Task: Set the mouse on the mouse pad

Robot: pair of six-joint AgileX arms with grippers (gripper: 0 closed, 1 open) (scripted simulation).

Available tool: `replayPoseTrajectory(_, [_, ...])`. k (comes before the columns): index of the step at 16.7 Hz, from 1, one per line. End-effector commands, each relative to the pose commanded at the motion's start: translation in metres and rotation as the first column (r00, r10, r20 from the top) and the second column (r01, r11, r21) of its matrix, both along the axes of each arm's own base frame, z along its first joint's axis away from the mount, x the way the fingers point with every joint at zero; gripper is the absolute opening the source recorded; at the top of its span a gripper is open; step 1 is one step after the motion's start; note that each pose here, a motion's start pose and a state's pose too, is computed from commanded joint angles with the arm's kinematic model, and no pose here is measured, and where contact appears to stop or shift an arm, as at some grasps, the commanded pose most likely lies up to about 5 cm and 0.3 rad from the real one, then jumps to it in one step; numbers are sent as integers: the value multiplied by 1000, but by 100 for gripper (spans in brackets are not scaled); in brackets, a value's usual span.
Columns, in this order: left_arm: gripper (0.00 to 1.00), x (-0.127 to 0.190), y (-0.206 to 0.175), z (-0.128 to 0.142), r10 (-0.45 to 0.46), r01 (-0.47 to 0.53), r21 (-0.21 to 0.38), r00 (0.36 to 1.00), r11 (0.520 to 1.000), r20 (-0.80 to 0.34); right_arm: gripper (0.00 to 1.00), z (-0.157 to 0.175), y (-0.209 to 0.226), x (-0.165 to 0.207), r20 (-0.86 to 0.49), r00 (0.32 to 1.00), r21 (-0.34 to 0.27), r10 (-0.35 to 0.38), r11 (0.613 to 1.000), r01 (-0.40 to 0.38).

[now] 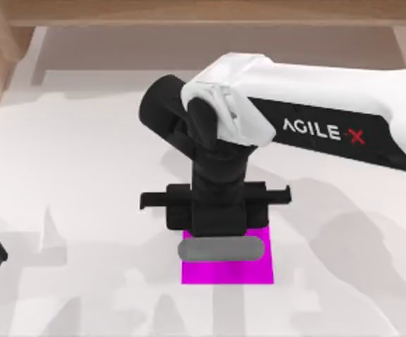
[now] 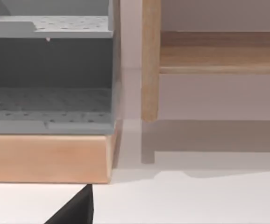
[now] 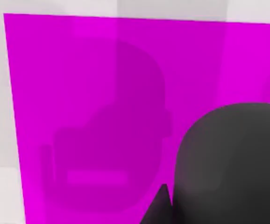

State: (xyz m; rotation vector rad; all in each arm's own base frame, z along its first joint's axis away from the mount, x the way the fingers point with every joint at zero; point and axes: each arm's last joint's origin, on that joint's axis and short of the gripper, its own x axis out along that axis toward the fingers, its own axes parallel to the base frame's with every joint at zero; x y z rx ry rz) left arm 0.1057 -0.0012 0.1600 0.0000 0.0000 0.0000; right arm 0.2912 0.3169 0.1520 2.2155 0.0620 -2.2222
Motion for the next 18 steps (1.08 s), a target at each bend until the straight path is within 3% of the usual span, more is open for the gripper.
replayPoseTrajectory(7, [100,0,0,0,0,0,0,1000,1000,0,0,-12,-12,9,-21,1000,-26,-15,1000,14])
replayPoseTrajectory(18, [100,0,0,0,0,0,0,1000,1000,0,83,-12,-12,9,-21,1000,-26,-15,1000,14])
